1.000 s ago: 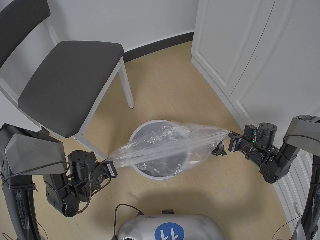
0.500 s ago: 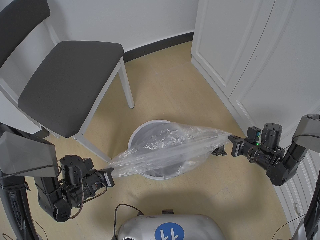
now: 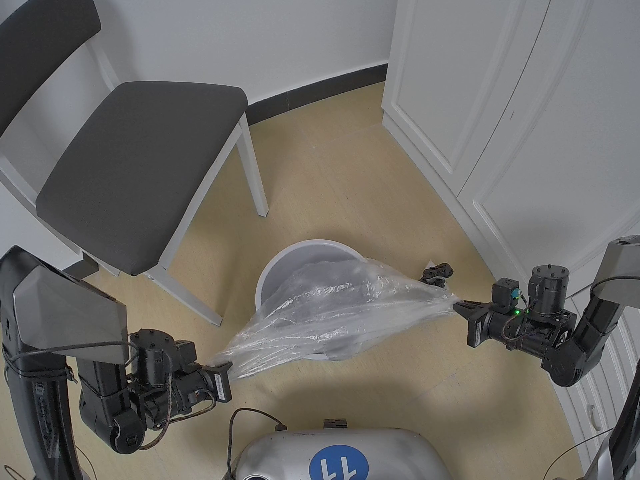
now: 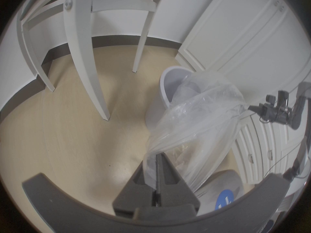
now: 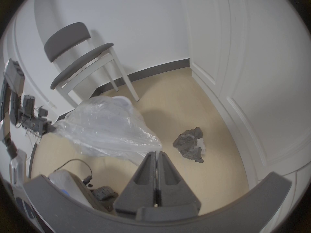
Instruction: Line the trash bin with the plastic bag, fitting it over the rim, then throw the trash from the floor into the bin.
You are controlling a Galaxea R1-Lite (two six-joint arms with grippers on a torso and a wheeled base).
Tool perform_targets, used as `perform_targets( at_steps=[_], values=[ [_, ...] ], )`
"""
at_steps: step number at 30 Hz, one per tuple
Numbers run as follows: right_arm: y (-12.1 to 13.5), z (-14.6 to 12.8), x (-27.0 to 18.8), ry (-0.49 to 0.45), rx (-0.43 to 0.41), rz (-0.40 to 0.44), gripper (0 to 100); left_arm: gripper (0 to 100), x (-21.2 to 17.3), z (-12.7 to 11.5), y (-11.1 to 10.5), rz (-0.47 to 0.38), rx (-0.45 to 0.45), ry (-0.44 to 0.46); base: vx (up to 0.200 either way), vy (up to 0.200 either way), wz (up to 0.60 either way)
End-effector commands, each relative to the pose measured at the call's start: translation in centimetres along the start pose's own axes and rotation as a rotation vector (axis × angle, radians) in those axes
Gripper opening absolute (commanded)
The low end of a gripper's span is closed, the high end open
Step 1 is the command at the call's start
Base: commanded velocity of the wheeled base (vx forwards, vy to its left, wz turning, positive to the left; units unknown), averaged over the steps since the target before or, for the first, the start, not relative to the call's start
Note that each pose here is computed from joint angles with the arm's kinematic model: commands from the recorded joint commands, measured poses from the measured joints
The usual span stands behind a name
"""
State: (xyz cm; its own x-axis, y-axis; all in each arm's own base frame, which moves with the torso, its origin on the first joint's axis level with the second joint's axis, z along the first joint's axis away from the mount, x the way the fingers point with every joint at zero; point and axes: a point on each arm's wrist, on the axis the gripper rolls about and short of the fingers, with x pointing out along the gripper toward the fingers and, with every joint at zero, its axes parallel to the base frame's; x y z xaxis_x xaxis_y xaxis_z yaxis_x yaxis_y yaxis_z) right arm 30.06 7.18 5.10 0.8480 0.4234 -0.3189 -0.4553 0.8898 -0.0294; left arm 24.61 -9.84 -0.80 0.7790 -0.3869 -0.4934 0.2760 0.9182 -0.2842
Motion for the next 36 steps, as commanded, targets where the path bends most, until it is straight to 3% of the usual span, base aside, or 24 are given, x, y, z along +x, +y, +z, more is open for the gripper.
perform_targets(
  at_steps=[1, 7, 11, 17, 26, 30, 36],
  values=[
    [-0.4, -1.2, 0.0, 0.042, -0.017, 0.004, 0, 0, 0.4, -1.5, 0.4, 0.014, 0.031, 0.070, 0.000, 0.000, 0.00],
    [-1.1, -0.4, 0.8, -0.002, -0.014, -0.024, 0, 0, 1.0, -0.8, 0.6, 0.026, 0.025, 0.028, 0.000, 0.000, 0.00],
    [-1.7, 1.1, 1.3, -0.066, 0.044, -0.077, 0, 0, 1.4, 0.9, 1.0, 0.074, 0.010, -0.066, 0.000, 0.000, 0.00],
    [-0.6, 2.0, 3.2, -0.154, 0.146, -0.065, 0, 0, 2.1, 3.1, 0.7, 0.110, -0.056, -0.186, 0.000, 0.000, 0.00],
    [1.6, 0.5, 7.5, -0.228, 0.211, -0.083, 0, 0, 2.6, 3.4, 1.8, 0.158, -0.075, -0.207, 0.000, 0.000, 0.00],
    [1.5, 0.6, 7.9, -0.258, 0.256, -0.077, 0, 0, 3.8, 3.2, 2.1, 0.174, -0.076, -0.208, 0.000, 0.000, 0.00],
    [0.6, 1.0, 7.0, -0.274, 0.253, -0.095, 0, 0, 3.1, 4.1, 2.1, 0.180, -0.105, -0.246, 0.000, 0.000, 0.00]
  ],
)
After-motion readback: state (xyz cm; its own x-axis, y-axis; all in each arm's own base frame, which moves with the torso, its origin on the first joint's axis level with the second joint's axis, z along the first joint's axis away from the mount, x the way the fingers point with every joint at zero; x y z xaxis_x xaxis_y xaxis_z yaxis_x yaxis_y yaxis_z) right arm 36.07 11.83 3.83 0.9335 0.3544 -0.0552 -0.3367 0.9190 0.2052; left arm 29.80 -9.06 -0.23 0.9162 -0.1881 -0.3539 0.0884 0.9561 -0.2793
